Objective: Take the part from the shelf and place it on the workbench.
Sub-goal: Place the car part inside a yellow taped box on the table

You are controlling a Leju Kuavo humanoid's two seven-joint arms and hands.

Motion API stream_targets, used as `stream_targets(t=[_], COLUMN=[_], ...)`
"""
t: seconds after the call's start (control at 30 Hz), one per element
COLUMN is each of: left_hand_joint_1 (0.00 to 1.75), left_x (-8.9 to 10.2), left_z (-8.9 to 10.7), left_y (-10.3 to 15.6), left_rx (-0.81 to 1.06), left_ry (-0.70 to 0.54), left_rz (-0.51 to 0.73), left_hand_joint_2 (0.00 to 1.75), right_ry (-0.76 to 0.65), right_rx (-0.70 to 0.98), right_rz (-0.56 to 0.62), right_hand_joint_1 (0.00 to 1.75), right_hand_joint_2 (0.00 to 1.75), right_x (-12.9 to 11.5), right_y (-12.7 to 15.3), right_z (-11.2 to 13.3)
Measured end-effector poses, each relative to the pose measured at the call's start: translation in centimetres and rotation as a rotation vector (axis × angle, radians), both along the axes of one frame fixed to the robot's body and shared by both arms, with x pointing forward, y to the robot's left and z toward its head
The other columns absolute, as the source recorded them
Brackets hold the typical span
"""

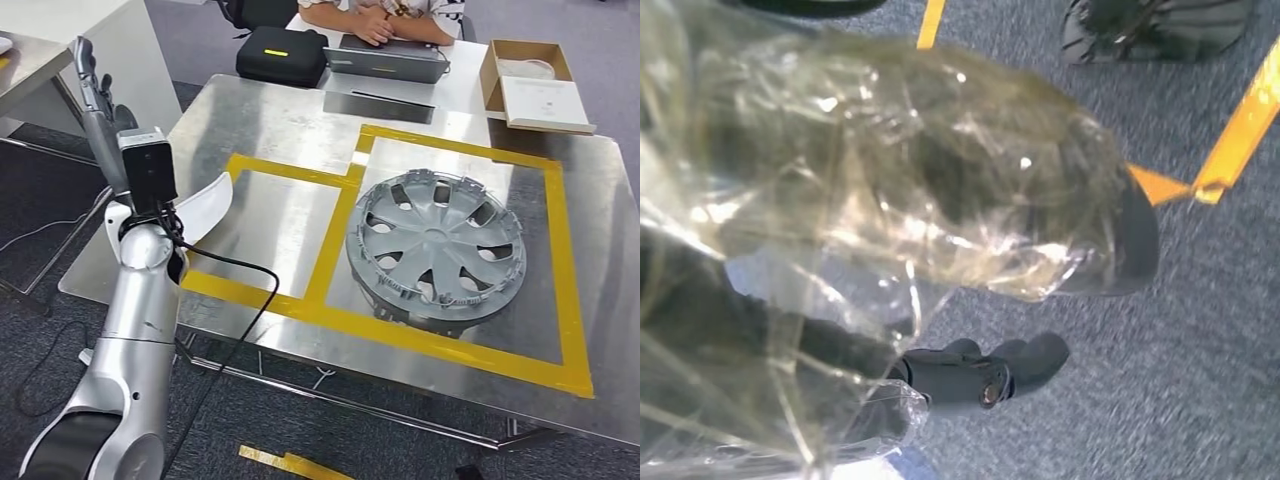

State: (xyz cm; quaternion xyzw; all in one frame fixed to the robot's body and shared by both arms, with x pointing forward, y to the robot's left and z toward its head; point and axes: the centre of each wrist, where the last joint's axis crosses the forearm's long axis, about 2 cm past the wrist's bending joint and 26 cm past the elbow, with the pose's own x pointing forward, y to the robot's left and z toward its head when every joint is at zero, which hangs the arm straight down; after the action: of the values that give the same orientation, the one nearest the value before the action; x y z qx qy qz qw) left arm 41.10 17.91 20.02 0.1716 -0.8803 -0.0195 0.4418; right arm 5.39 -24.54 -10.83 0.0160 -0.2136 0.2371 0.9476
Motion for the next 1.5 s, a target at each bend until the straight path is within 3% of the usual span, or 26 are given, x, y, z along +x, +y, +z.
stream_targets(t=[0.43, 0.8, 1.07, 1.5], left_hand_joint_1=[0.00, 0.00, 0.00, 0.00], left_x=[-4.1, -5.8, -8.2, -11.7], left_z=[-0.7, -1.3, -2.9, -5.6], left_y=[-5.7, -7.9, -9.9, -10.5], left_rx=[-0.019, -0.020, 0.028, 0.018], left_ry=[-0.043, -0.051, -0.036, -0.027], left_rz=[-0.130, -0.200, -0.244, -0.308], left_hand_joint_2=[0.00, 0.00, 0.00, 0.00], right_ry=[0.003, 0.002, 0.007, 0.007], right_rx=[0.016, 0.023, 0.018, 0.022], right_rz=[-0.003, -0.002, -0.011, -0.029], right_hand_joint_1=[0.00, 0.00, 0.00, 0.00], right_hand_joint_2=[0.00, 0.00, 0.00, 0.00], right_x=[-0.1, -0.1, -0.4, -0.5], right_y=[0.9, 1.3, 1.5, 1.9], right_z=[0.1, 0.1, 0.1, 0.1])
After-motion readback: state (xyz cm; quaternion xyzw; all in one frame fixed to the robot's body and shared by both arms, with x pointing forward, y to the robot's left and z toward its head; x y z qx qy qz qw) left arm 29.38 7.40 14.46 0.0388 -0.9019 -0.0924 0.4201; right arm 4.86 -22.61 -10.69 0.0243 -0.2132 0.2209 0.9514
